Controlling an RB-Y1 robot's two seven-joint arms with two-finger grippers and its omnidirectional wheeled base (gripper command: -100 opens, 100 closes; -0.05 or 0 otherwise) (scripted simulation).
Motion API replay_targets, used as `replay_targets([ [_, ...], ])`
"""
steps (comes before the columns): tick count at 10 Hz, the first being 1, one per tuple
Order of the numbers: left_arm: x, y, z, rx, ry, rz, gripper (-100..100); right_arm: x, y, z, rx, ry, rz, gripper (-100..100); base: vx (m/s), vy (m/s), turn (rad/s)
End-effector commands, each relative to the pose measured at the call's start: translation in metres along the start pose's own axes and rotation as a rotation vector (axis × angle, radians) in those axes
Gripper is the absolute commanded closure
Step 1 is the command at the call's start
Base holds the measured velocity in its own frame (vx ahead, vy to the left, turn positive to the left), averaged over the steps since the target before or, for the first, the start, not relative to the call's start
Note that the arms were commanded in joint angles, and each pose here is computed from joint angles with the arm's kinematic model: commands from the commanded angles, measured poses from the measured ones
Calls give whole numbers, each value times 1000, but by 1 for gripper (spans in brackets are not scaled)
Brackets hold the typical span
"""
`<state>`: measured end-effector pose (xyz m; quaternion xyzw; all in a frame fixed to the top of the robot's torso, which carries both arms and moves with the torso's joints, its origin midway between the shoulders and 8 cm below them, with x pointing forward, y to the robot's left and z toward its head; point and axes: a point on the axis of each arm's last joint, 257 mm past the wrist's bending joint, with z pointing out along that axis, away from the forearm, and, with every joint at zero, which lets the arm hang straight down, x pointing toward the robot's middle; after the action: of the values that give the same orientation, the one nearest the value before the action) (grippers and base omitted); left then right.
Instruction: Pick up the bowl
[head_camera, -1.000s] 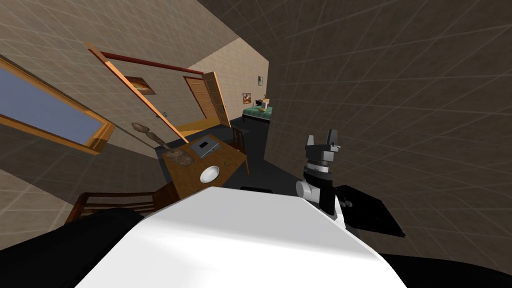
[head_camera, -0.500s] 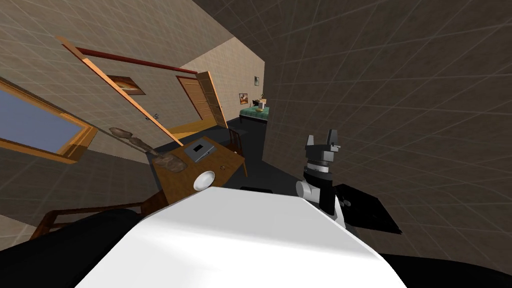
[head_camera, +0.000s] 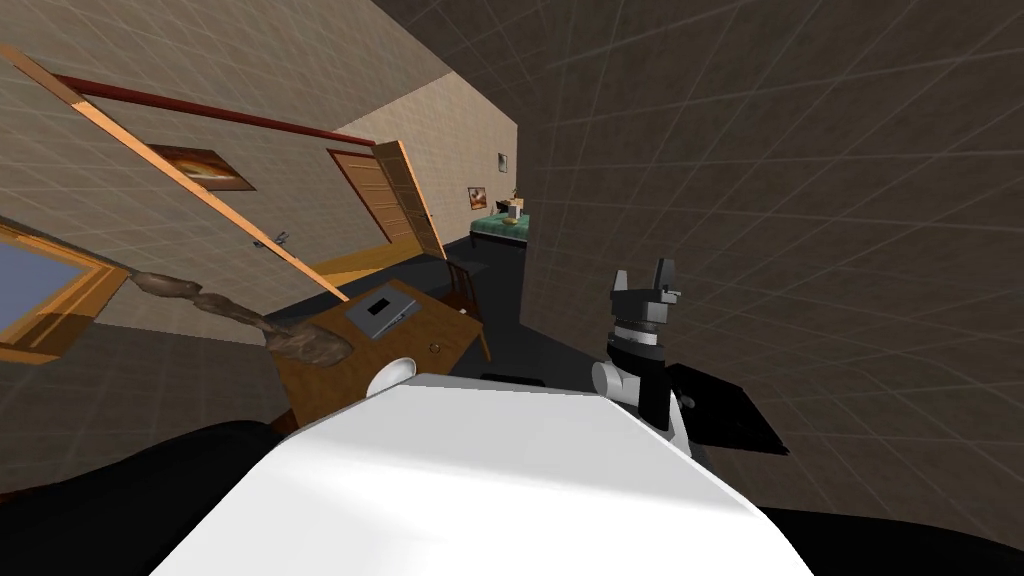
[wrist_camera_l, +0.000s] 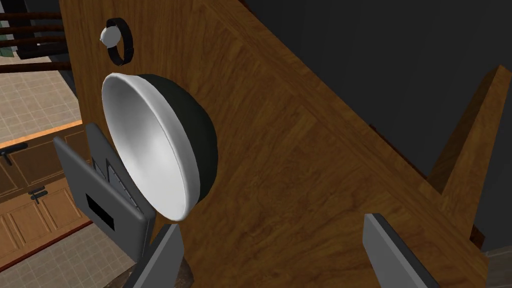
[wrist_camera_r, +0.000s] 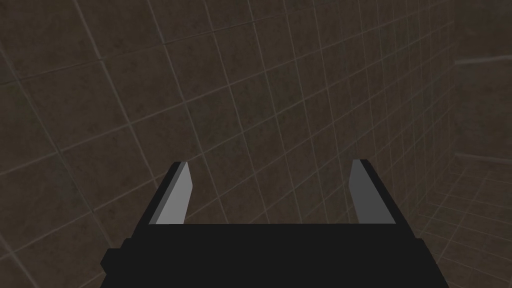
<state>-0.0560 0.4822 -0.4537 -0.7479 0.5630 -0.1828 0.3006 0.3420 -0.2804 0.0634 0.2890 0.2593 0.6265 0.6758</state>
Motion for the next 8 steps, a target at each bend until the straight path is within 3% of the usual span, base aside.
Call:
replay_targets([
  [1, -14, 24, -13, -65, -27, -30, -100, 0, 0, 0, 0, 0, 0, 0, 124, -11, -76],
  [2, -27, 44, -25, -117, -51, -45, -100, 0, 0, 0, 0, 0, 0, 0, 166, -4, -214],
  [5, -38, 62, -38, -166, -75, -71, -100, 0, 0, 0, 0, 0, 0, 0, 100, 10, -82],
  [8, -66, 107, -72, -288, -139, -125, -100, 0, 0, 0, 0, 0, 0, 0, 143, 4, -172],
])
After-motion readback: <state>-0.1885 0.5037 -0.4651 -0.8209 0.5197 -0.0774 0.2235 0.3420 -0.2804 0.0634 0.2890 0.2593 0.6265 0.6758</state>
